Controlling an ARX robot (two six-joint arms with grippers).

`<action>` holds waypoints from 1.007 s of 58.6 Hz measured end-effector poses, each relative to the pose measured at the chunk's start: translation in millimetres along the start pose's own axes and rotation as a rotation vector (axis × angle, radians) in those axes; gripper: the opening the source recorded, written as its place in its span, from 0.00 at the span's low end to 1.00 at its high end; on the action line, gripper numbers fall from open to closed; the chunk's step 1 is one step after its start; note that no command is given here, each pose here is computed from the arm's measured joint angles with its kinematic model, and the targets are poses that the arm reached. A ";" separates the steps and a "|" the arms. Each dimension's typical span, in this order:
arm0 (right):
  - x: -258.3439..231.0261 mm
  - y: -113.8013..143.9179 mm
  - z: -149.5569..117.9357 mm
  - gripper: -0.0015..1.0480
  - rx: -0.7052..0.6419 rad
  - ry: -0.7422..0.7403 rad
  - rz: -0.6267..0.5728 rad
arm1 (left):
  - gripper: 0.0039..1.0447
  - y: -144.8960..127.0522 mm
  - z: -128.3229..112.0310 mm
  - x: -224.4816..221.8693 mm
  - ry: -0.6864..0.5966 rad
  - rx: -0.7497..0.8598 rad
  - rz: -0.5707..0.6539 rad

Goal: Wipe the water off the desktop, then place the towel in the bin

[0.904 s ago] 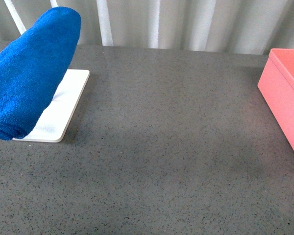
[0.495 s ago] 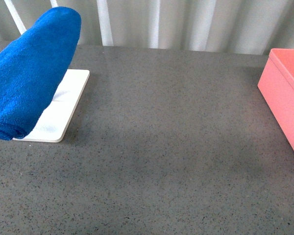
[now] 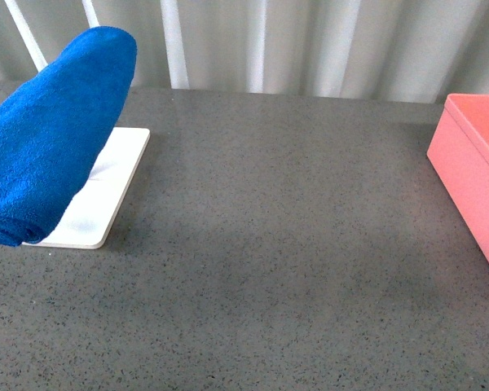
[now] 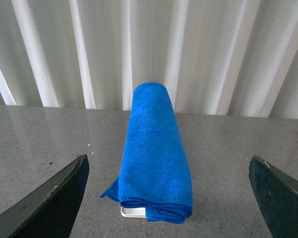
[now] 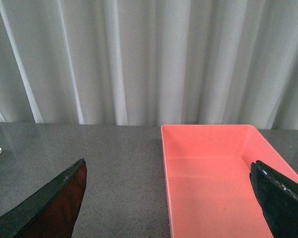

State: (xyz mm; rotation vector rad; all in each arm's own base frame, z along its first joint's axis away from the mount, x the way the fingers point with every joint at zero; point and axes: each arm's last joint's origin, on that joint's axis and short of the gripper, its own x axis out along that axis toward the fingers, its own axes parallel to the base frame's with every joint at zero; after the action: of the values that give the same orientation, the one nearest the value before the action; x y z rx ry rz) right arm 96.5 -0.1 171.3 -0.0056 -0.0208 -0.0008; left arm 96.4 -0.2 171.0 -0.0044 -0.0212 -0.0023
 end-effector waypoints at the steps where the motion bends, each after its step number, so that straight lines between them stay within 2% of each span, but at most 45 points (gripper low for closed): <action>1: 0.0 0.0 0.0 0.93 0.000 0.000 0.000 | 0.94 0.0 0.0 0.0 0.000 0.000 0.000; 43: 0.0 0.0 0.0 0.93 0.000 0.000 0.000 | 0.94 0.0 0.0 0.0 0.000 0.000 0.000; 45: 0.0 0.0 0.0 0.93 0.000 0.000 0.000 | 0.94 -0.4 -1.7 0.8 0.045 -0.023 0.020; 47: 0.0 0.0 0.0 0.93 0.000 0.000 0.000 | 0.94 0.8 -2.3 1.4 0.139 -0.063 0.108; 49: 0.0 0.0 0.0 0.93 0.000 0.000 0.000 | 0.94 2.9 -0.4 5.6 0.248 -0.133 0.197; 52: 0.0 0.0 0.0 0.93 0.000 0.000 0.000 | 0.94 5.6 5.7 17.2 0.302 -0.192 0.235; 56: 0.0 0.0 0.0 0.93 0.000 0.000 0.000 | 0.94 10.2 19.2 35.4 0.291 -0.245 0.216; 59: 0.0 0.0 0.0 0.93 0.001 0.000 -0.001 | 0.94 16.5 42.0 61.4 0.246 -0.260 0.164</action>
State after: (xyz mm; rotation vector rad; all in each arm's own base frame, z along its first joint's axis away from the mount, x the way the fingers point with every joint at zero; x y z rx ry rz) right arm 96.5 -0.2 171.3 -0.0048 -0.0204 -0.0016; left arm 156.9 16.4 214.3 -0.2653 0.2255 0.1579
